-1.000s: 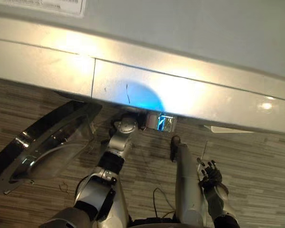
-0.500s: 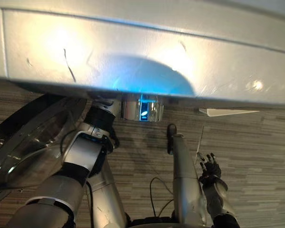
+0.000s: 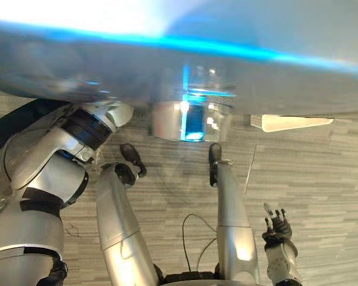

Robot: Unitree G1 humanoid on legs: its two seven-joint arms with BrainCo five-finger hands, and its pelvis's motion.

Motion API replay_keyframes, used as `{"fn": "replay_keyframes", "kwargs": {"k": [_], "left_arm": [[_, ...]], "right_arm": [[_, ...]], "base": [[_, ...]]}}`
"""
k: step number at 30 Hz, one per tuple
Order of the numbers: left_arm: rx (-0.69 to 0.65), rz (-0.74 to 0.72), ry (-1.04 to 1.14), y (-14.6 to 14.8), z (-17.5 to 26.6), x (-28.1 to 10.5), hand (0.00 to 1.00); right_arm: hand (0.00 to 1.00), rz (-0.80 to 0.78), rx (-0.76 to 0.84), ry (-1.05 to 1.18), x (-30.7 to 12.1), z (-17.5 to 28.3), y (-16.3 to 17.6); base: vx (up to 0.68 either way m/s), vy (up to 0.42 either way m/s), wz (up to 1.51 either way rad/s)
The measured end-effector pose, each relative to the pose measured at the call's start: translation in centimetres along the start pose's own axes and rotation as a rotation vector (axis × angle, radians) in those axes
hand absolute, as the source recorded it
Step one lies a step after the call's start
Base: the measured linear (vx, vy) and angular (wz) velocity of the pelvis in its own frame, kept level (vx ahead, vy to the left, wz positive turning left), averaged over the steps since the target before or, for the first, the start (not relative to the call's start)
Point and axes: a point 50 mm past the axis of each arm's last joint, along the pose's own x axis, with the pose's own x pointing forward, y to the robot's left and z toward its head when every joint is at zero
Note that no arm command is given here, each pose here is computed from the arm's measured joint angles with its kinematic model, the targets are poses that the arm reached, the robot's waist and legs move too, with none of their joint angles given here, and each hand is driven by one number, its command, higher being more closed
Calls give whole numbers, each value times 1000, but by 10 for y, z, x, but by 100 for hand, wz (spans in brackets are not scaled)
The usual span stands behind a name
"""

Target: Pick up the laundry basket with both hands and put the clothes into the washing machine.

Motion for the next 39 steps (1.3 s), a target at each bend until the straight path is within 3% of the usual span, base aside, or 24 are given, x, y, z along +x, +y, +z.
{"fn": "replay_keyframes", "kwargs": {"k": [4, 7, 8, 9, 11, 12, 14, 15, 16, 20, 23, 26, 28, 30, 37, 39], "left_arm": [[132, -185, 14, -20, -13, -4, 100], [-123, -207, 332, -22, -27, 10, 100], [-304, -177, 480, -21, -33, 14, 100], [-403, -162, 552, -22, -35, 13, 100], [-797, -124, 785, -33, -43, 5, 100], [-907, -117, 834, -37, -41, 3, 100], [-1472, 4, 1051, -46, -37, -3, 100], [-1621, 51, 1099, -47, -35, -3, 100], [-1892, 187, 1185, -47, -35, -2, 100], [-2062, 392, 1213, -37, -49, -1, 100], [-1991, 460, 1082, -7, -80, 8, 100], [-1786, 529, 950, 35, -120, 16, 100], [-1664, 547, 786, 62, -122, 26, 100], [-1487, 492, 734, 67, -117, 30, 100], [-654, 350, 410, 72, -62, 48, 100], [-300, 304, 251, 71, -49, 51, 100]], "right_arm": [[0, 15, 27, 2, 1, -1, 5], [0, 17, 33, 1, 2, -1, 9], [0, 20, 41, 4, 1, -3, 11], [0, 22, 47, 7, 0, -4, 13], [0, 25, 85, 35, -5, -14, 23], [0, 27, 93, 47, -6, -18, 26], [0, 16, 100, 66, -9, -23, 30], [0, 8, 101, 64, -9, -23, 30], [0, -8, 108, 59, -10, -22, 31], [0, -23, 114, 57, -11, -23, 34], [0, -43, 110, 62, -13, -24, 28], [0, -49, 104, 70, -13, -26, 25], [0, -78, 96, 87, -14, -30, 16], [0, -98, 103, 91, -16, -31, 6], [0, -98, 115, 26, -12, -16, -10], [0, -93, 134, -25, -6, -2, -11]], "base": [[-16, 0, -2], [-52, -7, -1], [-43, 0, 0], [-35, -1, -4], [-24, -8, -11], [-10, -8, -23], [16, 15, -23], [58, 51, -14], [45, 40, -10], [72, 50, -19], [29, 19, -43], [-19, 12, -54], [-22, 45, -14], [-12, 59, 7], [-4, 51, 12], [-9, 51, 11]]}}
